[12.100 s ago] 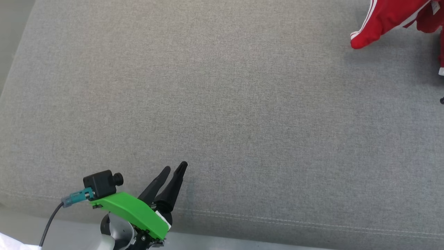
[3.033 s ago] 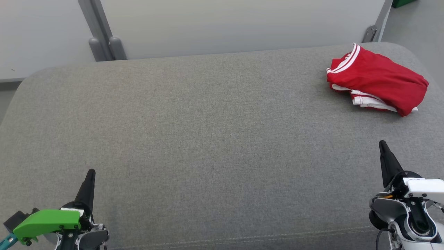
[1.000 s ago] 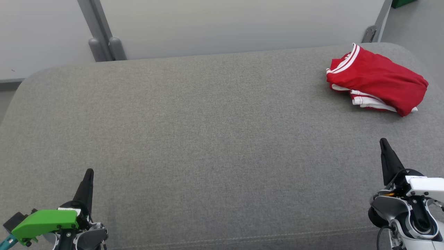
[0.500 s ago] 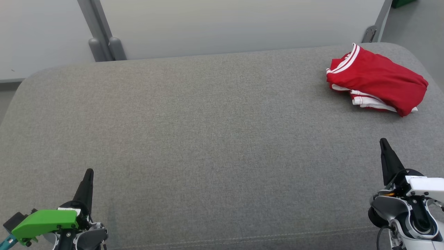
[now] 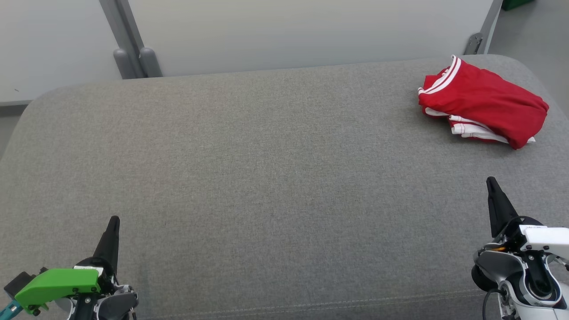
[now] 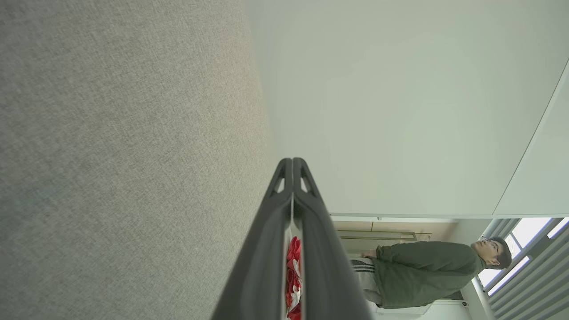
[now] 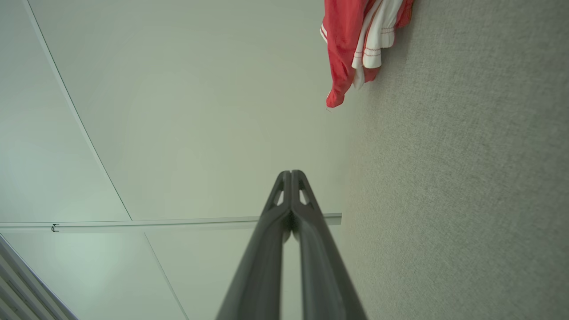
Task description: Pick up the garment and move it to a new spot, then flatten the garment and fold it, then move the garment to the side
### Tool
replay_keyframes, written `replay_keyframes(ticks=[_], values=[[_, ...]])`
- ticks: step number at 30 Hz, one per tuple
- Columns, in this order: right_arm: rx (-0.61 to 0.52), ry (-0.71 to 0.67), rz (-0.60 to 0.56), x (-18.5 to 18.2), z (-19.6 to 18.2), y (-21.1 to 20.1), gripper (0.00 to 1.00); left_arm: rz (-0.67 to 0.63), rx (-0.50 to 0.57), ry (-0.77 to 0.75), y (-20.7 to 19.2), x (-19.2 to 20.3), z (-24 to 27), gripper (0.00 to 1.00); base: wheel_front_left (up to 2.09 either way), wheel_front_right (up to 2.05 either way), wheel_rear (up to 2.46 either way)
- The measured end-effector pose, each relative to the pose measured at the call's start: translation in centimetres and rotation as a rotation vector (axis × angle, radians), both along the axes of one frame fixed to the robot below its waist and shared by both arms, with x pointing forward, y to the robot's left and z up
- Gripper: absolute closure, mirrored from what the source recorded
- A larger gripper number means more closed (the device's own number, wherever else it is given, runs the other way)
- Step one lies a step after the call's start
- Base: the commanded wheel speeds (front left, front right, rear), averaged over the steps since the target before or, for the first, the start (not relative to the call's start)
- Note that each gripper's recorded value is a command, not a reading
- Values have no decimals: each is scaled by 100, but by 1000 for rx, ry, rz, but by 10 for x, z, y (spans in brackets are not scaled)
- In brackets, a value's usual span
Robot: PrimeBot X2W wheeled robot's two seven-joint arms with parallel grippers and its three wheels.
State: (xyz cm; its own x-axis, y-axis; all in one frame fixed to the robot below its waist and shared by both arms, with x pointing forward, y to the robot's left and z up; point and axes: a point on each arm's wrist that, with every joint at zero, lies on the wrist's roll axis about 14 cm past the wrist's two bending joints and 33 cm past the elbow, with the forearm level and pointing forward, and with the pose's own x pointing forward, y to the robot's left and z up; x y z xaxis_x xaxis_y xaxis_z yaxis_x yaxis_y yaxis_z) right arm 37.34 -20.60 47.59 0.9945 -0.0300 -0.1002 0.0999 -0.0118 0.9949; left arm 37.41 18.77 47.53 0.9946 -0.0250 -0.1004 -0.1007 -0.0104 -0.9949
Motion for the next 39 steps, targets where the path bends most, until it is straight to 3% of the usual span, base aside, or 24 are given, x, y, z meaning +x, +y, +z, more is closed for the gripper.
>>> replay_keyframes(ticks=[39], values=[[2, -1, -2, 0, 0, 0, 100, 2, -2, -1, 0, 0, 0, 100, 0, 0, 0]])
